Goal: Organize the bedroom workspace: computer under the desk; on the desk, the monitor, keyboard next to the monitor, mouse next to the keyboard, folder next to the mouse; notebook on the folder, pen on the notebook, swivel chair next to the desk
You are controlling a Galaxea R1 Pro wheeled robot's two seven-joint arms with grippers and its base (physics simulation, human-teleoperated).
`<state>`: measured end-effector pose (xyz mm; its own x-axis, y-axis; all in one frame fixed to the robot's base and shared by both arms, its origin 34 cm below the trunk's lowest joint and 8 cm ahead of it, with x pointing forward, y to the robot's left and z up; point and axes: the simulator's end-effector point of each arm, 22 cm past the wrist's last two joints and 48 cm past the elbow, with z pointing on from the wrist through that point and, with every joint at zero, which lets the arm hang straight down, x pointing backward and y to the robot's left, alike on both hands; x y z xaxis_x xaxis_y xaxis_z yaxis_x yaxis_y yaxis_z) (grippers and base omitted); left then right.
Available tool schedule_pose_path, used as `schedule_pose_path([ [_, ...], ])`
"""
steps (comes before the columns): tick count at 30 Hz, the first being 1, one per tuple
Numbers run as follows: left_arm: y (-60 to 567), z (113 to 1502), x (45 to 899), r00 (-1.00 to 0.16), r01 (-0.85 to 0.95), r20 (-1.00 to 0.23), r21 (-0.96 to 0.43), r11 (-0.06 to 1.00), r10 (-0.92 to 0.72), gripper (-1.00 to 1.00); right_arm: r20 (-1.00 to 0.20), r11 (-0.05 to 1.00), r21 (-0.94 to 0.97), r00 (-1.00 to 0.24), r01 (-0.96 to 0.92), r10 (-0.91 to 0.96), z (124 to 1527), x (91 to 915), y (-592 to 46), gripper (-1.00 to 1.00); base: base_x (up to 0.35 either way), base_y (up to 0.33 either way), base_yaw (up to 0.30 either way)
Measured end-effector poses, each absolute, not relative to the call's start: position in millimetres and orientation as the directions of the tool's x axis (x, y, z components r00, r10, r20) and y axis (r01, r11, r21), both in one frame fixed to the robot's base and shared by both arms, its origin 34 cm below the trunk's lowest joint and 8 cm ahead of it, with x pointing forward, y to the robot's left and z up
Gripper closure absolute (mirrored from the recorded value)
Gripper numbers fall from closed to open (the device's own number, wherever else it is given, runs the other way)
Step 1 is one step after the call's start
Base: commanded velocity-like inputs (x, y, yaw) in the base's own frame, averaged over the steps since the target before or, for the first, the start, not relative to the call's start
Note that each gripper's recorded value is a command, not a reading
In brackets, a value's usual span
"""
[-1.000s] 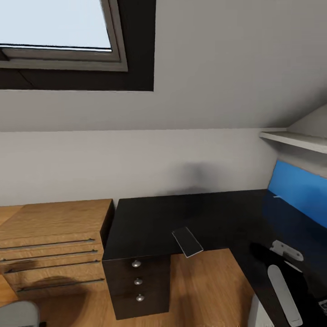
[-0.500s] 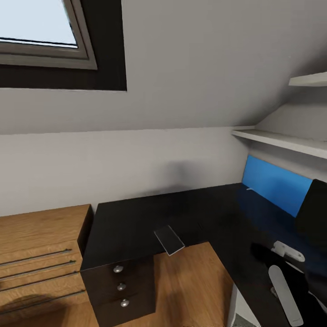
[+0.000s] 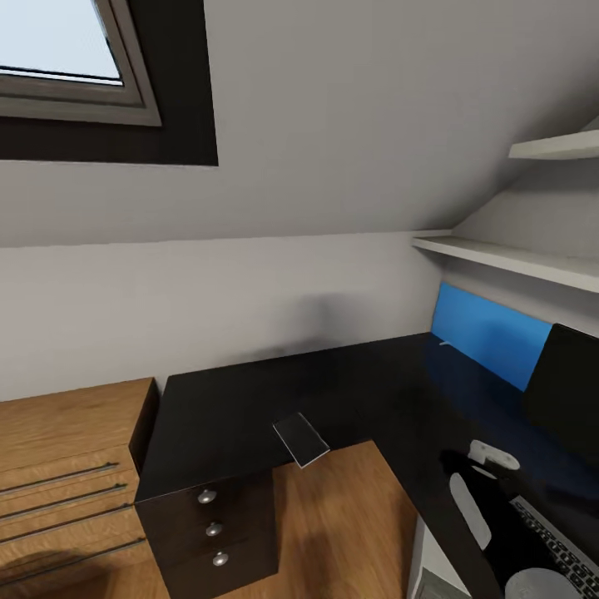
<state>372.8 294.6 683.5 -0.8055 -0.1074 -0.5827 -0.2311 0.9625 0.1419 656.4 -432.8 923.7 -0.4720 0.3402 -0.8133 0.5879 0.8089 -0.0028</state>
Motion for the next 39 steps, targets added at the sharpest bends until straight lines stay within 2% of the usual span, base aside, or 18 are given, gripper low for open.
schedule_pose_path([
  [4, 294.8, 683.5, 372.7, -0.805, -0.232, -0.583, 0.143, 0.962, -0.108, -1.0, -0.835, 0.826, -0.14, -0.513, 0.546, 0.197, 911.6, 703.8, -412.5, 1.0, 0.0, 0.0, 0.0],
  [10, 294.9, 683.7, 372.6, -0.805, -0.233, -0.584, 0.143, 0.962, -0.109, -1.0, -0.846, 0.824, -0.148, -0.502, 0.547, 0.181, 913.8, 706.8, -411.7, 1.0, 0.034, 0.0, 0.0],
  [16, 295.1, 683.9, 372.4, -0.804, -0.234, -0.584, 0.142, 0.962, -0.109, -1.0, -0.873, 0.811, -0.122, -0.451, 0.572, 0.187, 918.2, 707.0, -416.8, 1.0, 0.255, 0.0, 0.0],
  [25, 295.0, 683.7, 372.6, -0.805, -0.233, -0.584, 0.143, 0.962, -0.108, -1.0, -0.862, 0.705, 0.065, -0.316, 0.706, 0.396, 901.9, 689.2, -426.3, 1.0, 0.229, 0.0, 0.0],
  [39, 296.7, 685.4, 374.9, -0.8, -0.237, -0.589, 0.144, 0.961, -0.109, -1.0, -0.815, 0.539, 0.102, -0.24, 0.836, 0.527, 886.6, 657.2, -448.9, 1.0, 0.015, 0.0, 0.0],
])
